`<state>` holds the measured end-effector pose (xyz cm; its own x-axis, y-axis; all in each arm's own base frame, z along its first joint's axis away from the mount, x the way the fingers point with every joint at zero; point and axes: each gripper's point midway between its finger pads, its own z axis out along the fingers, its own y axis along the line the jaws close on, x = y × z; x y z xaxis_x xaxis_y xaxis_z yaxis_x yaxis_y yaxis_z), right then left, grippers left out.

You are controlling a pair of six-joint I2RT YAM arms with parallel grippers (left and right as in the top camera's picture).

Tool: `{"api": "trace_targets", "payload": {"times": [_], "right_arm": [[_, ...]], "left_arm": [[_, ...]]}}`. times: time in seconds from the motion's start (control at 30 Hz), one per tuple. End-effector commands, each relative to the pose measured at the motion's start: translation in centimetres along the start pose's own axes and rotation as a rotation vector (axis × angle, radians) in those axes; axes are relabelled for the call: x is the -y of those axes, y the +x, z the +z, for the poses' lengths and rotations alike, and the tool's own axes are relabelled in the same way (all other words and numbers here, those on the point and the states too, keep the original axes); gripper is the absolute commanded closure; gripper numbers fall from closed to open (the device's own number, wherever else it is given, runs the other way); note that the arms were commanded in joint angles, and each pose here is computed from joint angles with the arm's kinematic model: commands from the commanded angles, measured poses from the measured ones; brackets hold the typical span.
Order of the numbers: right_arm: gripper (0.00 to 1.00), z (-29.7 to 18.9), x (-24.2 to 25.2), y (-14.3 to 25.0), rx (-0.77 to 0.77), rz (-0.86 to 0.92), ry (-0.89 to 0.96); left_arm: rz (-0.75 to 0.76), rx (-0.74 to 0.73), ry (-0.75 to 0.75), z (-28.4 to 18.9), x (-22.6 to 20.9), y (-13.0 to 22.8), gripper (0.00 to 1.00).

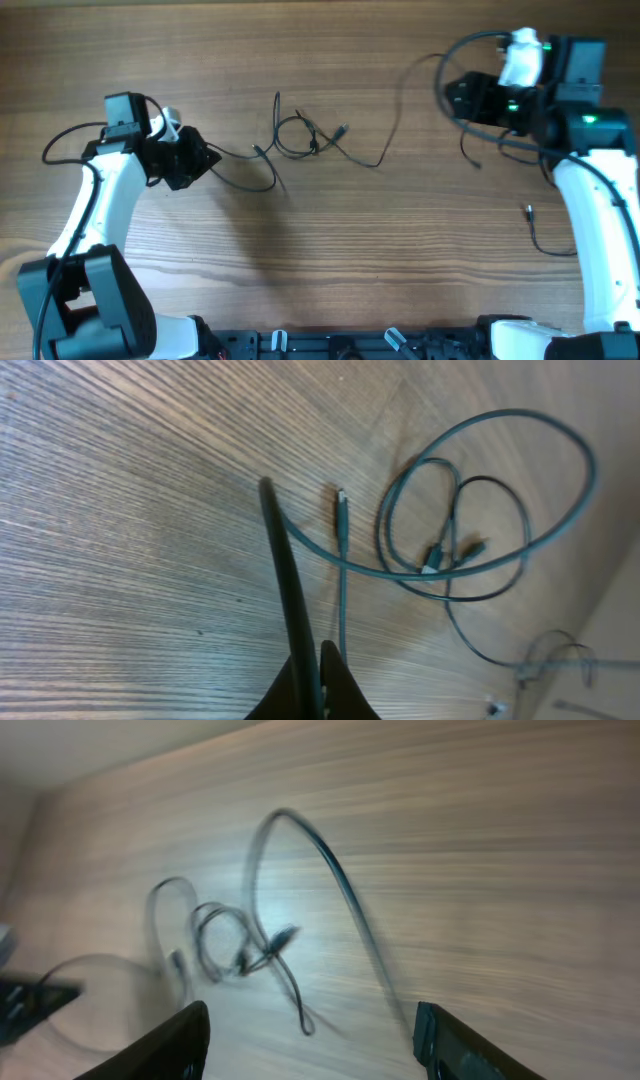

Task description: Untangle cables

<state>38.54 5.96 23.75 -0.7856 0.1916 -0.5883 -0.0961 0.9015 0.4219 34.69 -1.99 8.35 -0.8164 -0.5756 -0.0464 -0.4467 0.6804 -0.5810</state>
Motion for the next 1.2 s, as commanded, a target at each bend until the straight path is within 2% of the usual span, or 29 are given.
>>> {"api": "trace_targets", "payload": {"times": [0.0,0.17,0.23,0.3,0.43,0.6,0.77,0.9,0.97,1.0,1.07,1.17], "right_arm": [[0.33,2.7,-5.6,1.3,-0.056,-0.157,-0.151],[0.27,8.5,-9.1,5.5,-0.209,-0.218,-0.216],[0.22,11.4,-11.2,7.9,-0.278,-0.252,-0.280],[0.22,14.0,-13.0,9.8,-0.312,-0.291,-0.323],[0.22,17.9,-15.0,11.2,-0.302,-0.270,-0.337],[0.22,20.6,-14.6,12.1,-0.284,-0.283,-0.276],[0.39,22.6,-15.0,13.5,-0.295,-0.276,-0.281],[0.66,23.4,-14.3,14.2,-0.311,-0.251,-0.252],[0.86,23.4,-14.2,14.2,-0.309,-0.251,-0.246],[0.90,23.4,-14.2,14.2,-0.313,-0.250,-0.244],[0.96,23.3,-13.8,14.6,-0.330,-0.245,-0.228],[0.96,23.0,-11.7,16.1,-0.398,-0.212,-0.126]], "left_arm": [[0.065,0.042,-0.100,0.0,-0.5,0.0,0.96],[0.052,0.033,-0.136,-0.1,-1.3,0.4,0.96],[0.052,0.032,-0.136,-0.1,-1.3,0.4,0.96],[0.052,0.031,-0.137,-0.1,-1.3,0.4,0.96],[0.050,0.029,-0.138,-0.1,-1.3,0.5,0.96],[0.050,0.029,-0.138,-0.1,-1.3,0.5,0.96],[0.050,0.028,-0.138,-0.1,-1.3,0.5,0.96],[0.050,0.028,-0.138,-0.1,-1.3,0.5,0.96],[0.050,0.028,-0.138,-0.1,-1.3,0.5,0.96],[0.050,0.028,-0.138,-0.1,-1.3,0.5,0.96],[0.050,0.028,-0.138,-0.1,-1.3,0.5,0.96],[0.046,0.023,-0.141,-0.1,-1.4,0.6,0.96]]}}
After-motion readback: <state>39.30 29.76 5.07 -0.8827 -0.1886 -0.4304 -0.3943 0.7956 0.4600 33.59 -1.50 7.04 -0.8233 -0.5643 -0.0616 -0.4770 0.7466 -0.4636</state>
